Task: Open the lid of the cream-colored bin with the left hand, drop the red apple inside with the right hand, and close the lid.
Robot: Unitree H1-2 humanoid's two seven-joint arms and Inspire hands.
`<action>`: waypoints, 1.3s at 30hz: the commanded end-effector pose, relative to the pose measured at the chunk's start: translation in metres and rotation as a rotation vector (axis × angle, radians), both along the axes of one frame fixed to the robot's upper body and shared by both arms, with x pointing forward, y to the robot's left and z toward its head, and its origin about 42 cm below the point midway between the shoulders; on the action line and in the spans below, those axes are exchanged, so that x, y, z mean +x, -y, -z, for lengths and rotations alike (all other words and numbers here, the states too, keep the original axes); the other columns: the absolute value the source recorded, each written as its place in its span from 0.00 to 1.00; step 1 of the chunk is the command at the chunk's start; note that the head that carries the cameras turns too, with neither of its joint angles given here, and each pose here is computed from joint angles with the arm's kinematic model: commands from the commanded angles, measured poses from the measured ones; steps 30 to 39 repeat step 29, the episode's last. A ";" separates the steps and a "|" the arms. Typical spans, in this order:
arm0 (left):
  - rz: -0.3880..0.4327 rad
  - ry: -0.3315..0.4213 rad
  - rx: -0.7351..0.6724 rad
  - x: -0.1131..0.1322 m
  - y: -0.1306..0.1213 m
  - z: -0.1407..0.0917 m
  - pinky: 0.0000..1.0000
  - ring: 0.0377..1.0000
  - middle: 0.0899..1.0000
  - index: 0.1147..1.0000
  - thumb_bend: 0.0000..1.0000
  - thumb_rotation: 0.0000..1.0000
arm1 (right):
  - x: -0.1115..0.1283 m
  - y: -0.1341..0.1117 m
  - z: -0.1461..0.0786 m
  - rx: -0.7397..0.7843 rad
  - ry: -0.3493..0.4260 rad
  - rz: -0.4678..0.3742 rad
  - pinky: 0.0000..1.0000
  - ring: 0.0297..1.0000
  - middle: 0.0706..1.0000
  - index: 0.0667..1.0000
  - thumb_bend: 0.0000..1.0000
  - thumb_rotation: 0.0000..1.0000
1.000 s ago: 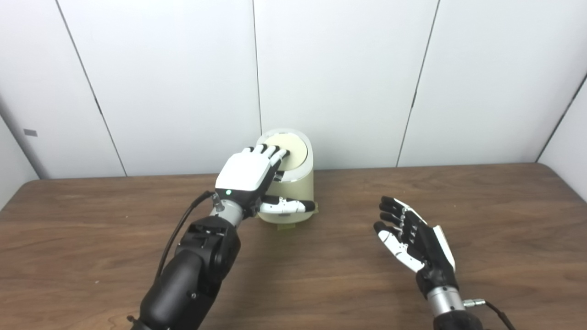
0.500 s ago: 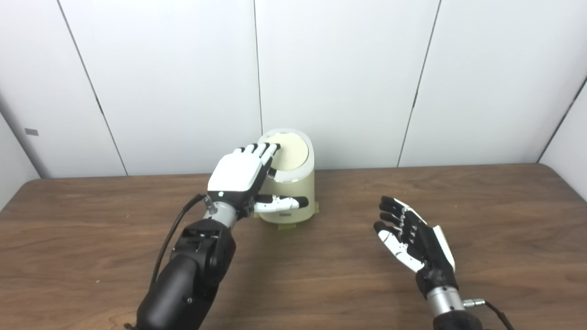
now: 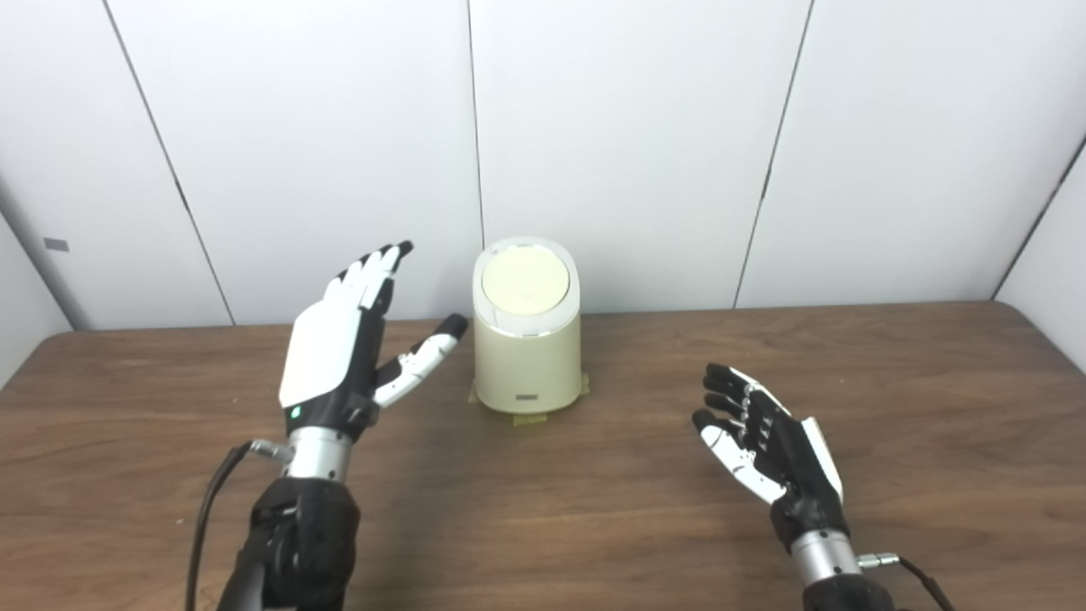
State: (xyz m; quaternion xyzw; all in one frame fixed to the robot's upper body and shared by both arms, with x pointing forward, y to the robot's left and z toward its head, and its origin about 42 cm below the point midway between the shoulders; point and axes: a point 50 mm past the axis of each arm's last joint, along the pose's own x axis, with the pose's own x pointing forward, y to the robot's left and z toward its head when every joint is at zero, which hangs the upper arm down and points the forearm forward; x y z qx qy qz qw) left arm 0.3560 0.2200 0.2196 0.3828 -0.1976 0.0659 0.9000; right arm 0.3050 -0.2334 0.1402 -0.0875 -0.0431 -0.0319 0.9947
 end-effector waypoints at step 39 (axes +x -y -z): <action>0.149 -0.080 -0.460 -0.059 -0.061 0.068 0.66 0.74 0.74 0.71 0.23 0.37 | 0.011 0.006 -0.012 -0.020 0.158 0.101 0.56 0.64 0.65 0.62 0.25 0.09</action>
